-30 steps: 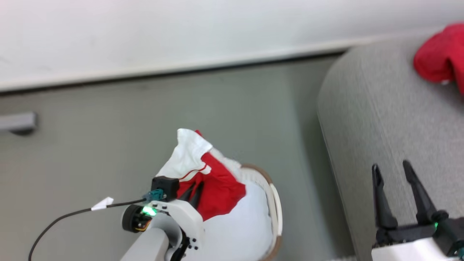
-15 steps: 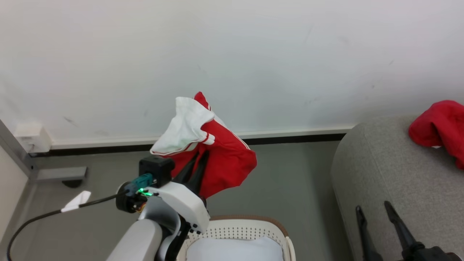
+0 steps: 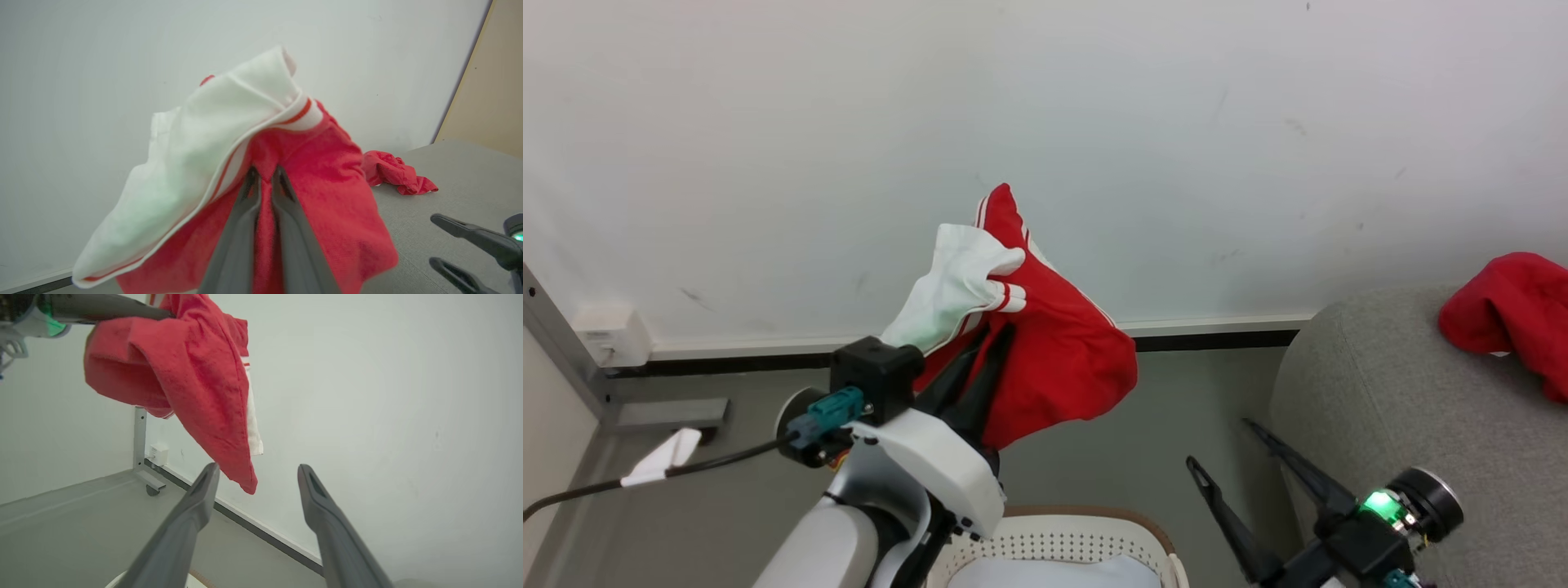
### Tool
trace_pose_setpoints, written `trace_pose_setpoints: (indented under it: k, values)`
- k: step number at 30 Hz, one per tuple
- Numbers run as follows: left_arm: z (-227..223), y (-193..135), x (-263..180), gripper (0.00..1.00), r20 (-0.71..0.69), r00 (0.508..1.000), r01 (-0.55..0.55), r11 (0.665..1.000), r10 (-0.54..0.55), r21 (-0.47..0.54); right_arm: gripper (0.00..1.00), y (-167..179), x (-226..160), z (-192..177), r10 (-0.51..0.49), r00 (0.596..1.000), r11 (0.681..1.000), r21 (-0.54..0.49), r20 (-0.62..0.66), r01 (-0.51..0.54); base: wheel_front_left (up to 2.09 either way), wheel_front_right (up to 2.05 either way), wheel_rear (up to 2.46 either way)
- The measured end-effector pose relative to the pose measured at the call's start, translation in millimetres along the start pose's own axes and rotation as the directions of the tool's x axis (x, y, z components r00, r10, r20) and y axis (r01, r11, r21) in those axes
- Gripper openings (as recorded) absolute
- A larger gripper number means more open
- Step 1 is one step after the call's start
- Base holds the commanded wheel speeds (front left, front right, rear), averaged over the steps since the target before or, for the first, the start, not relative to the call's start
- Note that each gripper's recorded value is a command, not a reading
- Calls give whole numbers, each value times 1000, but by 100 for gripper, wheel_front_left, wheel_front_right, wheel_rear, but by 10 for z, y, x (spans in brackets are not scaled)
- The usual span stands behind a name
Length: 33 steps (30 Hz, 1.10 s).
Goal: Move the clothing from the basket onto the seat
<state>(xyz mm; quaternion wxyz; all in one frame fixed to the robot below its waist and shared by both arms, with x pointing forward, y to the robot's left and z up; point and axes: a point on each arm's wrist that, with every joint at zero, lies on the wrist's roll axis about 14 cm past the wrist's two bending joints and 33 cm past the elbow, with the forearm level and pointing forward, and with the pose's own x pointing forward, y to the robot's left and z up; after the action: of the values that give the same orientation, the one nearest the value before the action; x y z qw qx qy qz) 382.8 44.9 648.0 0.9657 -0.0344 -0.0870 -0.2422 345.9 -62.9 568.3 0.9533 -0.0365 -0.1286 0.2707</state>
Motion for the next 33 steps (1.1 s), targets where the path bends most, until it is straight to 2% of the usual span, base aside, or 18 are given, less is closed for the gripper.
trace_pose_setpoints:
  k: [3,8,11,16,20,22,32,33]
  values:
    - [-4,-32,-17,0,-5,1000,6,1000,-6,-3,100,164,140,55,120,993,990,-76,-1,-120,0,0,0]
    - [-35,-90,-28,0,-17,1000,20,1000,-21,-16,100,396,315,35,267,963,943,-195,-39,-269,0,0,0]
    - [-55,-126,-27,0,-24,999,29,999,-29,-23,100,487,424,28,305,951,922,-235,-52,-309,0,0,0]
    - [-105,-184,-25,0,-43,998,48,998,-49,-28,100,649,596,40,335,941,909,-244,-49,-337,0,0,0]
    - [-150,-211,-18,0,-58,997,55,998,-57,-32,100,678,749,118,316,949,919,-242,-22,-312,0,0,0]
    - [-163,-212,-16,0,-62,996,56,998,-58,-34,0,655,819,183,293,956,931,-230,2,-285,0,0,0]
    - [-239,-141,-24,0,-85,996,32,999,-35,-35,0,613,888,269,243,969,959,-162,46,-233,0,0,0]
    - [-243,-133,-22,7,-85,996,28,999,-31,-36,0,603,879,252,237,971,962,-149,43,-228,0,0,0]
